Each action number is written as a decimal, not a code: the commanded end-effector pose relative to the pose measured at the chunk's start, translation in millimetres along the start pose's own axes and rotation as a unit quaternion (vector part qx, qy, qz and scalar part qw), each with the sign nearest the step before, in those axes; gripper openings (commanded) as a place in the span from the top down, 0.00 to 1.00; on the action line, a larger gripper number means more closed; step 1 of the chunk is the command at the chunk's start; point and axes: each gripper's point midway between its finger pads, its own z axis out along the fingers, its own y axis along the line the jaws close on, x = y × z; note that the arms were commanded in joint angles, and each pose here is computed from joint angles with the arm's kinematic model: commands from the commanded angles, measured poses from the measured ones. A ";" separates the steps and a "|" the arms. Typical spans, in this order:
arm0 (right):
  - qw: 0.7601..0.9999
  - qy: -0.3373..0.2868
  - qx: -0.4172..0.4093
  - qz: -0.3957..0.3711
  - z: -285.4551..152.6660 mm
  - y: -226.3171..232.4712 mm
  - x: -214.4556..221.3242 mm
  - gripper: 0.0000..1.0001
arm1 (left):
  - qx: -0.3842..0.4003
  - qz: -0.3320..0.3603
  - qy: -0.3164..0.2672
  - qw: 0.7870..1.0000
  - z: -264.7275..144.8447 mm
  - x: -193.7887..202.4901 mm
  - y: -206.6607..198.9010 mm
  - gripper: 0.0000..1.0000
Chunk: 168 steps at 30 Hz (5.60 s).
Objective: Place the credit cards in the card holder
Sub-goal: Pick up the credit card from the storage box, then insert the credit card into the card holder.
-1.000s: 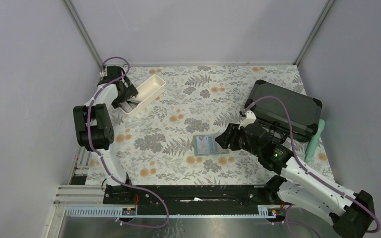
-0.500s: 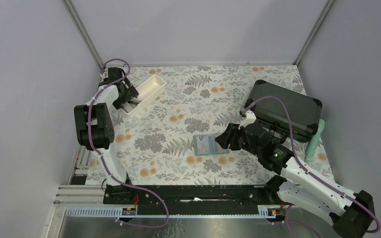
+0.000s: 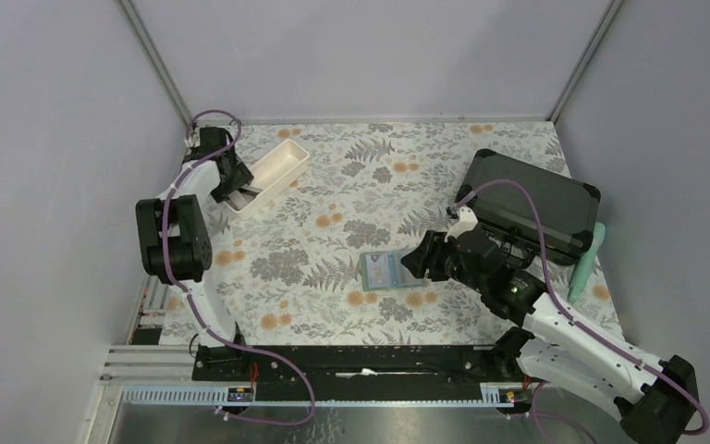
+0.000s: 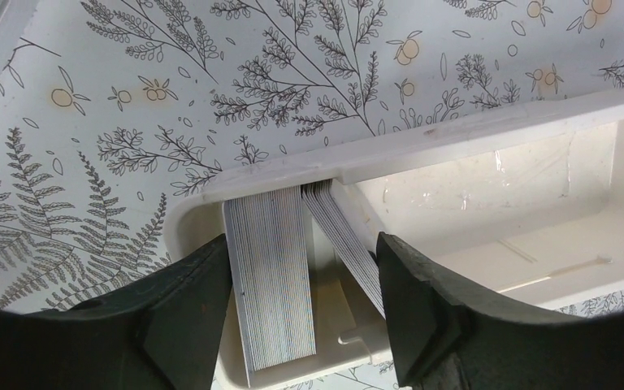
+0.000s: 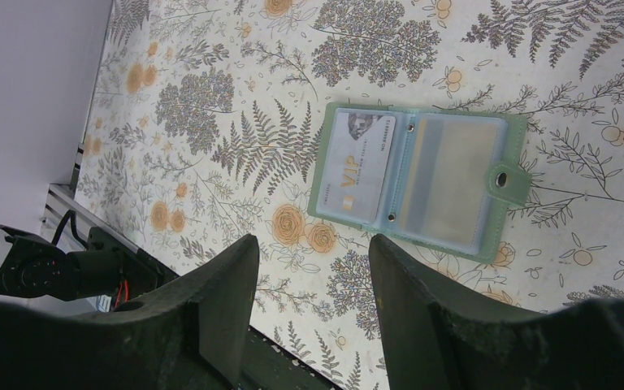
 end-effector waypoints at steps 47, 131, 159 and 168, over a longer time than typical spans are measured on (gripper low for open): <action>0.999 0.030 -0.013 0.001 4.6 4.9 9.8 0.41 | -0.009 0.017 -0.039 0.999 -22.6 -20.2 6.7 0.53; 0.989 0.052 0.124 0.056 31.9 -97.8 21.7 0.35 | 0.546 0.045 0.148 0.824 -237.4 314.4 -228.7 1.00; 0.991 0.065 0.109 0.045 69.5 -113.8 33.0 0.44 | 0.446 -0.016 0.124 0.886 -168.7 349.3 -187.0 1.00; 0.988 0.069 0.130 0.041 76.0 -125.3 37.0 0.47 | 0.448 -0.033 0.133 0.883 -167.5 355.6 -186.6 1.00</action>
